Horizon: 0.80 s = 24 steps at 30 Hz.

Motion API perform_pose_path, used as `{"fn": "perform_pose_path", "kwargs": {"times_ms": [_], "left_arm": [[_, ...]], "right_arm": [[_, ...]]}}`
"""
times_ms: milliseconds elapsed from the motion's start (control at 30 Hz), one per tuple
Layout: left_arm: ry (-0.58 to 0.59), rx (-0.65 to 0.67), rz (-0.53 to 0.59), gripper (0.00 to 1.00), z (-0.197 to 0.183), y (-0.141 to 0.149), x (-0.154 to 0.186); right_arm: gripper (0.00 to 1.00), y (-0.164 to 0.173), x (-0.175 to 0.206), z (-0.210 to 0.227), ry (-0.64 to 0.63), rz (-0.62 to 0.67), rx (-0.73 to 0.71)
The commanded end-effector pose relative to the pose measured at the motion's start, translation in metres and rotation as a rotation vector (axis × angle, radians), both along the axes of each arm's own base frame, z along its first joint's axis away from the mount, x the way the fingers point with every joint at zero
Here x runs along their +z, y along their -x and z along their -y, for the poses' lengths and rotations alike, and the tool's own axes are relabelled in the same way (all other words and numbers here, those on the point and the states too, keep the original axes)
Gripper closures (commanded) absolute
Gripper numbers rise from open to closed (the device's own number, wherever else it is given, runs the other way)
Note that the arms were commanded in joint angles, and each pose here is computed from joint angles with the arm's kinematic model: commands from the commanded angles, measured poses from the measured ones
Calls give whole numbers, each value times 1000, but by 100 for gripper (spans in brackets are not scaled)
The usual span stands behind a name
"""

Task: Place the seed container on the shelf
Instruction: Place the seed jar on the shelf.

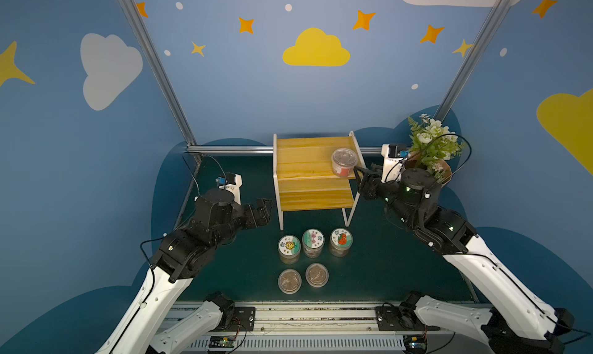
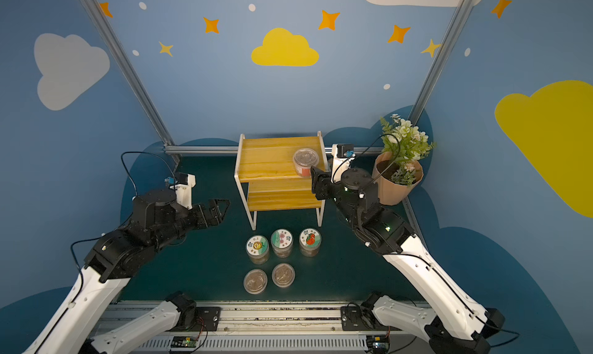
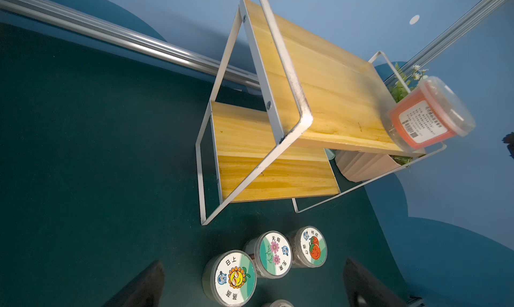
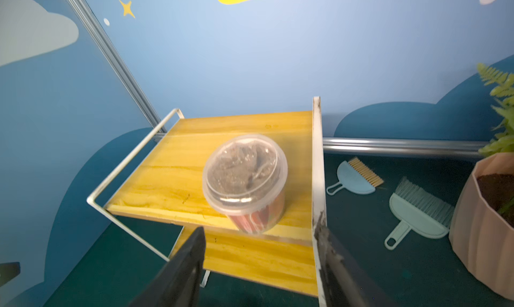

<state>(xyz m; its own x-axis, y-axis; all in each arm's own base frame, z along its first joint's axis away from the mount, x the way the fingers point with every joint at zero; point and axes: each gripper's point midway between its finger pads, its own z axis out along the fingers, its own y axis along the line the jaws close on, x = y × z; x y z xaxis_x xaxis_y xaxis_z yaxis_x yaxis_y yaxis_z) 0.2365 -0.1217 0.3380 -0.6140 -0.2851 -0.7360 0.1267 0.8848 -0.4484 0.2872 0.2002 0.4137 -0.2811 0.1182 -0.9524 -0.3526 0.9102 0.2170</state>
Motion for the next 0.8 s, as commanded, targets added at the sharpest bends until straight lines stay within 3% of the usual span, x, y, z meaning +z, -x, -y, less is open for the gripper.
{"fn": "perform_pose_path", "kwargs": {"times_ms": [0,367,767], "left_arm": [[13,-8,-31,0,1,4,-8],[28,-12,-37,0,4,3,-14],[79,-69,-117,0,16,15,-41]], "right_arm": [[40,-3,-17,-12,-3,-45,34],[41,-27,-30,-30,5,-68,39],[41,-41,-40,-33,-2,-67,37]]}}
